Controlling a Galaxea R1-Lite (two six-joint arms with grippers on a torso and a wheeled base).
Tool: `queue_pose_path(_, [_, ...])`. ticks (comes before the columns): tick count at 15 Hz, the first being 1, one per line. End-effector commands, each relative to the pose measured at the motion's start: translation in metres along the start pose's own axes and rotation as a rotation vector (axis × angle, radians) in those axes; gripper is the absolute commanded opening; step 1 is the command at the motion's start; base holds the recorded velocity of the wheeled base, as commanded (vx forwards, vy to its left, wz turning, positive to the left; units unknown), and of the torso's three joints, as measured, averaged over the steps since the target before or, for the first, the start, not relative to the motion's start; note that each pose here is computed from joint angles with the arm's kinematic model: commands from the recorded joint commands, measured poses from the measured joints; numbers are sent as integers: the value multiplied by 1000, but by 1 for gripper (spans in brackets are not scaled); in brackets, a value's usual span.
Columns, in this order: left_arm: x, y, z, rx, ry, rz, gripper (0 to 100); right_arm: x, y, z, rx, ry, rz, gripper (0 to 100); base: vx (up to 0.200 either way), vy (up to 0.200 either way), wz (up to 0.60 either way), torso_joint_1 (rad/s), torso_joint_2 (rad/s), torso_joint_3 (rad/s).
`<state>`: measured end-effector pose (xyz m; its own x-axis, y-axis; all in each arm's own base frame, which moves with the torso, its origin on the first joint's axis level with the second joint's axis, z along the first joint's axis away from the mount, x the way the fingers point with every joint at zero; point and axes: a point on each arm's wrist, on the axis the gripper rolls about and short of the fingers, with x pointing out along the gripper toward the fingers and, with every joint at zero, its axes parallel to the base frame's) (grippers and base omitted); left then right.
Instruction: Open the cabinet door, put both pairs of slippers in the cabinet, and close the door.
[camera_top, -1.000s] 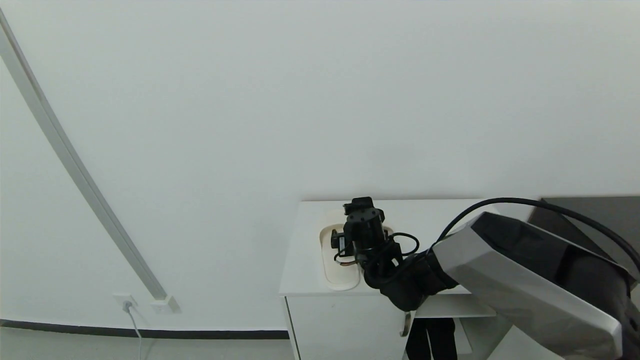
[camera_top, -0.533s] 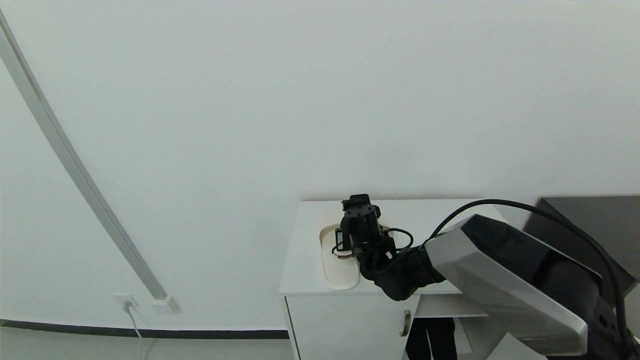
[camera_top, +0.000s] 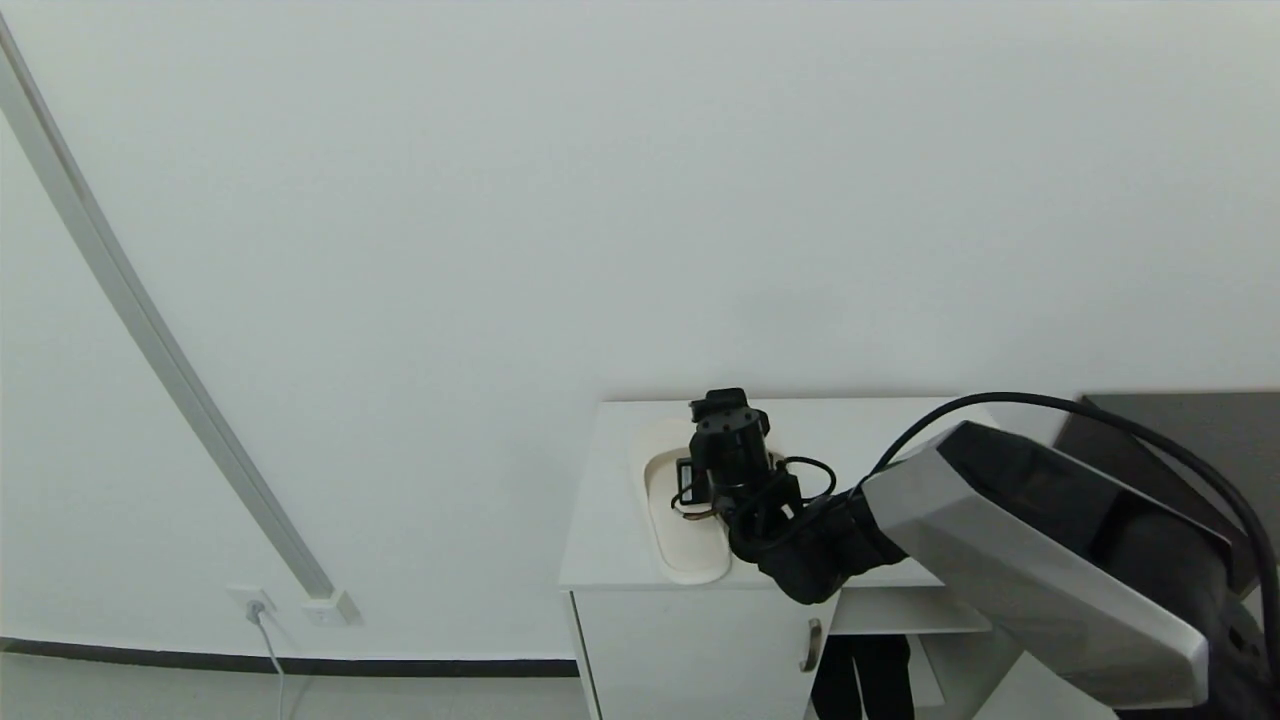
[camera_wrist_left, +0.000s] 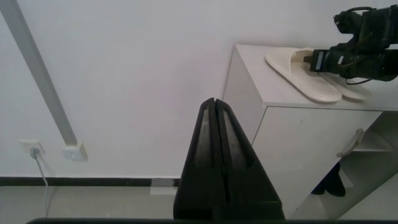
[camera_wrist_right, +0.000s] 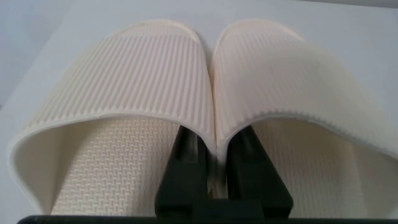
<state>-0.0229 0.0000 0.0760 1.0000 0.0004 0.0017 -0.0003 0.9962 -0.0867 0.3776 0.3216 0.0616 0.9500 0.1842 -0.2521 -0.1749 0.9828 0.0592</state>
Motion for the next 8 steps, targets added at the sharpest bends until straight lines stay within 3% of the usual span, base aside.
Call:
queue_pose_path(1, [0, 0, 0, -1, 0, 1, 0, -37, -11, 37, 22, -41, 55, 0, 0, 0, 0, 0, 0, 0])
queue_pose_path(3, [0, 0, 0, -1, 0, 1, 0, -72, -27, 52, 8, -44, 115, 0, 0, 0, 0, 0, 0, 0])
queue_pose_path(8, [0, 0, 0, 1, 0, 1, 0, -165, -75, 63, -59, -55, 316, 0, 0, 0, 0, 0, 0, 0])
